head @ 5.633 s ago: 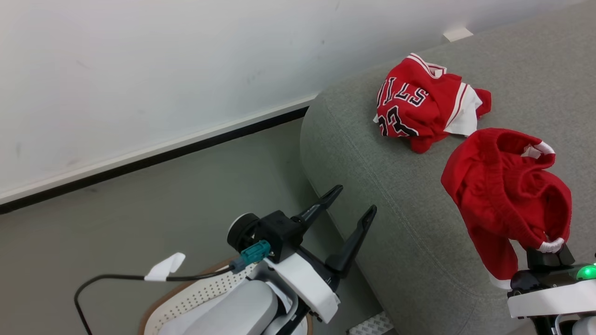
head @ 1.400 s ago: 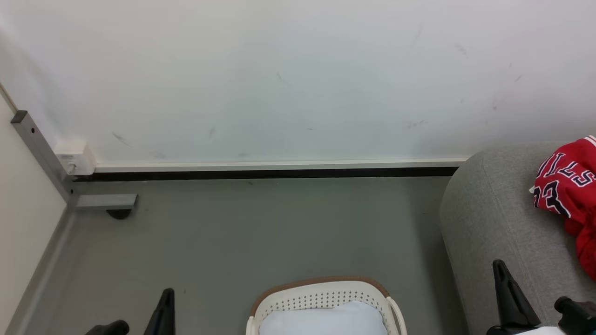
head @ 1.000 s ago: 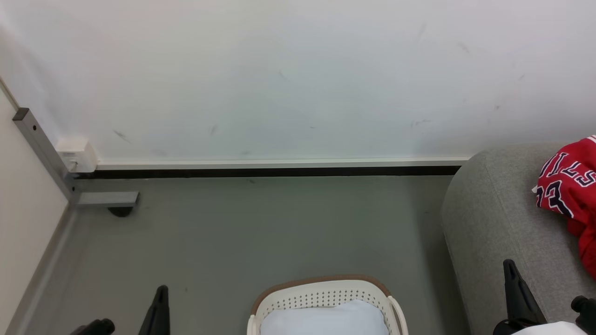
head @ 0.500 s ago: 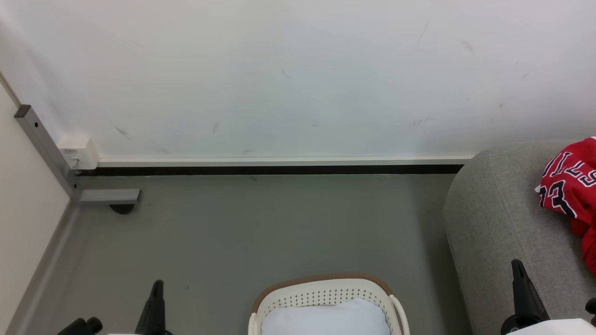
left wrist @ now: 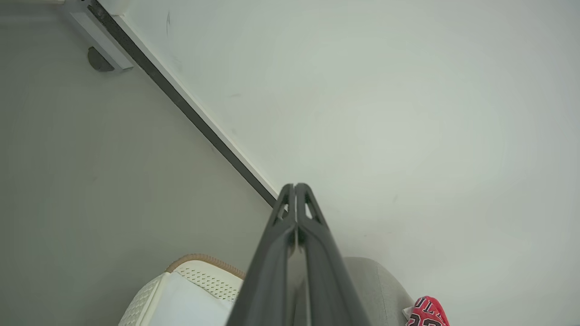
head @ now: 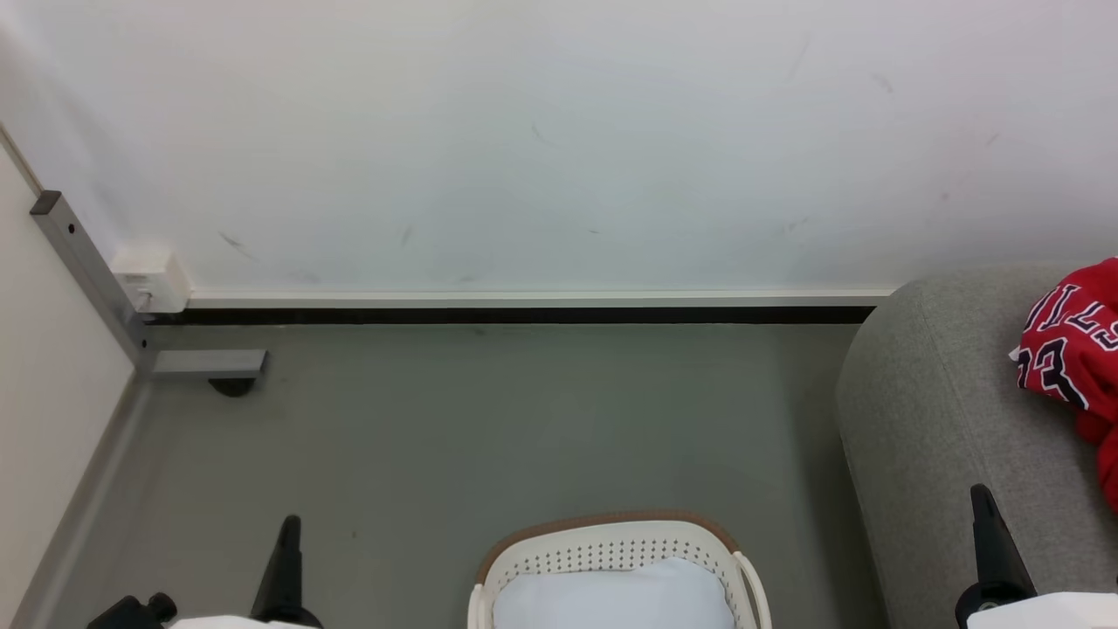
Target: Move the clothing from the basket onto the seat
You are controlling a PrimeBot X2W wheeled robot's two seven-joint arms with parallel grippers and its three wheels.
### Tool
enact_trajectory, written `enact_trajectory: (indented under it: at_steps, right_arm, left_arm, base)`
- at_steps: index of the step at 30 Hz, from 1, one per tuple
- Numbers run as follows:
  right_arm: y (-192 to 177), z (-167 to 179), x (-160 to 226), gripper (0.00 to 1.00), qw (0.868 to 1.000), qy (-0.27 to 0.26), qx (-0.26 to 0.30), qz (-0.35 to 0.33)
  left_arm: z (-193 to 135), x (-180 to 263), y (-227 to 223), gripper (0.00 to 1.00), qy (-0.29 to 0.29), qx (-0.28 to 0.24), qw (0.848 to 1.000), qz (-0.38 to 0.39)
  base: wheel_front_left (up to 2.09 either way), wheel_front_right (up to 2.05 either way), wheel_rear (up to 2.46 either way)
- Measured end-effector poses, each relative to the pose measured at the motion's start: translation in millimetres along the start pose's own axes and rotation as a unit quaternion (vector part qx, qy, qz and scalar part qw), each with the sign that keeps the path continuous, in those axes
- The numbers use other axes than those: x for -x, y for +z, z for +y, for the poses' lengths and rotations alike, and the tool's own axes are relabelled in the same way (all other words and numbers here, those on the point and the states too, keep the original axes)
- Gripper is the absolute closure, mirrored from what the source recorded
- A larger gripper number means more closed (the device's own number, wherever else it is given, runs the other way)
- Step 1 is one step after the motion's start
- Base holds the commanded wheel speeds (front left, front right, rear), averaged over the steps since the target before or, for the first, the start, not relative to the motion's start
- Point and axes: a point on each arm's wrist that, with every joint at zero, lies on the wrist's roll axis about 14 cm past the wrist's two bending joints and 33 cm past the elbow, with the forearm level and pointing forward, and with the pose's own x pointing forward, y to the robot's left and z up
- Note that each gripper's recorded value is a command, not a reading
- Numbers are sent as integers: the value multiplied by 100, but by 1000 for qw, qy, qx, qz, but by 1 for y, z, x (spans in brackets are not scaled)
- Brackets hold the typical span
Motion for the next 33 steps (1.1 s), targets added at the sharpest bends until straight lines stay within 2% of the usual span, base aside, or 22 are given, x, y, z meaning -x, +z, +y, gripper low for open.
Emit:
enact_trajectory:
  at_steps: [16,33]
  right_arm:
    - [3,2,-5,100,996,-1,-84,-1]
    - [2,1,-8,100,988,-3,-157,4]
  left_arm:
    - [-1,-4,5,100,-1,86,996,1]
    - [-3,-7,11,100,-6,169,986,-1]
  base:
    - [0,0,0]
    - [0,0,0]
